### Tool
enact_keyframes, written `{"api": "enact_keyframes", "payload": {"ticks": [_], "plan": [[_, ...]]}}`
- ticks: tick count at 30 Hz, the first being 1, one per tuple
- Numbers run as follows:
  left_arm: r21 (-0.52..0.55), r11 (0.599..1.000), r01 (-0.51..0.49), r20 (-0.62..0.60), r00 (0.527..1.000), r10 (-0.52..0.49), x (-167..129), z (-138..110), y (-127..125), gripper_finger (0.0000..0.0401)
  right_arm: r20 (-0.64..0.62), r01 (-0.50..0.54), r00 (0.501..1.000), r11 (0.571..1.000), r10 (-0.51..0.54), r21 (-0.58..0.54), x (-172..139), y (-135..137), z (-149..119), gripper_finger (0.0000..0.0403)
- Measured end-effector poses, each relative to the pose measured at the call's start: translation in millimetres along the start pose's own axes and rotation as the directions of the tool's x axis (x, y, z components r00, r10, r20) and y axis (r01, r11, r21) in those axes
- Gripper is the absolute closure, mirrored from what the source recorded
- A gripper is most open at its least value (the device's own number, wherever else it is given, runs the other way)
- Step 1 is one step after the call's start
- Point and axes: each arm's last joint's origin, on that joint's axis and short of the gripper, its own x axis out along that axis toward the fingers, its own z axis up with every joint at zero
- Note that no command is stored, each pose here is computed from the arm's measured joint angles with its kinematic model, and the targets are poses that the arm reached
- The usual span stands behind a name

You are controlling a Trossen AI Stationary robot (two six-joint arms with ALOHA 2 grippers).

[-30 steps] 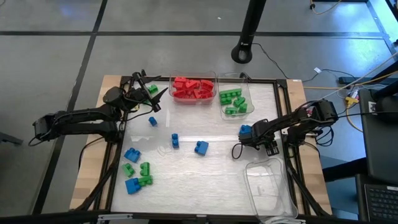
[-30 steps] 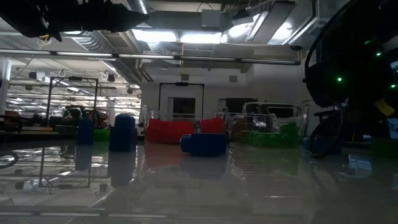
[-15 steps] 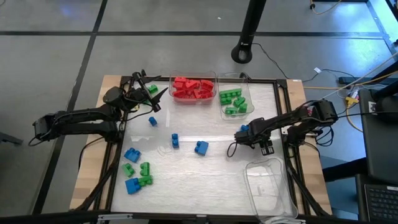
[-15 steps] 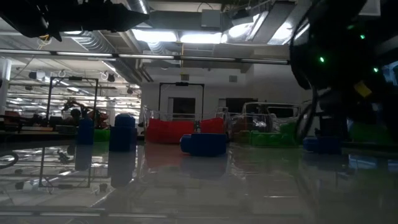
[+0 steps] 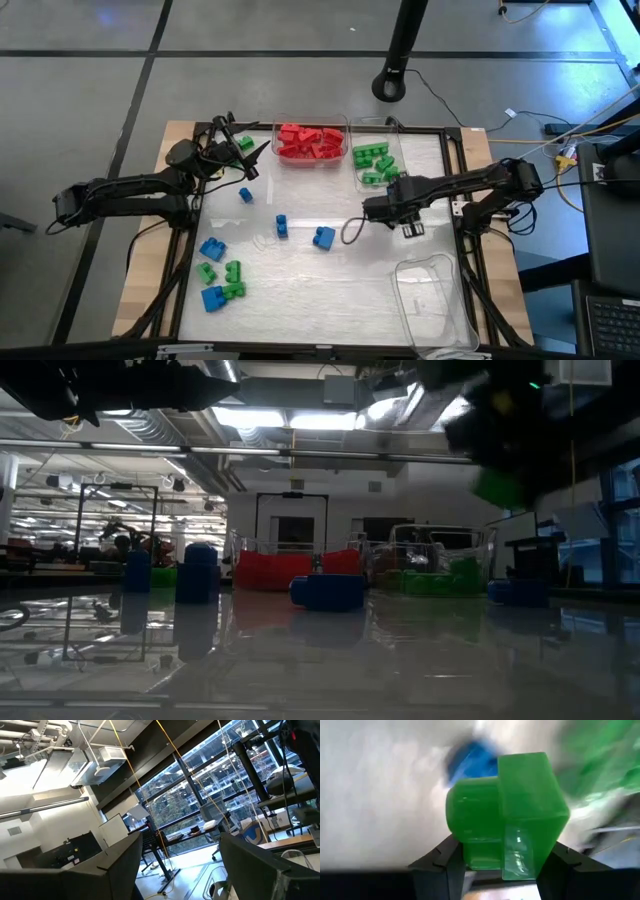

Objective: Sort blocks
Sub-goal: Put the green game piece into the top right transparent bin

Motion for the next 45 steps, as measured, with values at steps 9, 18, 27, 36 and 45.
{"api": "enact_keyframes", "payload": {"ticks": [9,18,27,36,45], "plan": [[-0.002,1.000,0.000,0.000,1.000,0.000,0,0,0,0.0148,0.198,0.345,0.915,0.936,-0.351,0.065,-33,-32,19,0.0215],[-0.003,1.000,0.029,0.017,0.999,-0.029,0,1,-1,0.0148,0.193,0.406,0.875,0.890,-0.444,0.209,-21,-96,15,0.0213],[-0.008,0.999,0.042,0.016,0.999,-0.041,0,0,-1,0.0148,0.204,0.315,0.893,0.882,-0.400,0.351,-5,-139,5,0.0180],[-0.015,0.995,0.095,0.047,0.994,-0.094,0,1,-3,0.0148,0.292,0.204,0.900,0.906,-0.322,0.372,-12,-137,-4,0.0087],[-0.125,0.962,0.243,0.064,0.970,-0.237,9,7,-12,0.0148,0.641,0.320,0.680,0.931,-0.357,0.178,-49,-58,33,0.0087]]}}
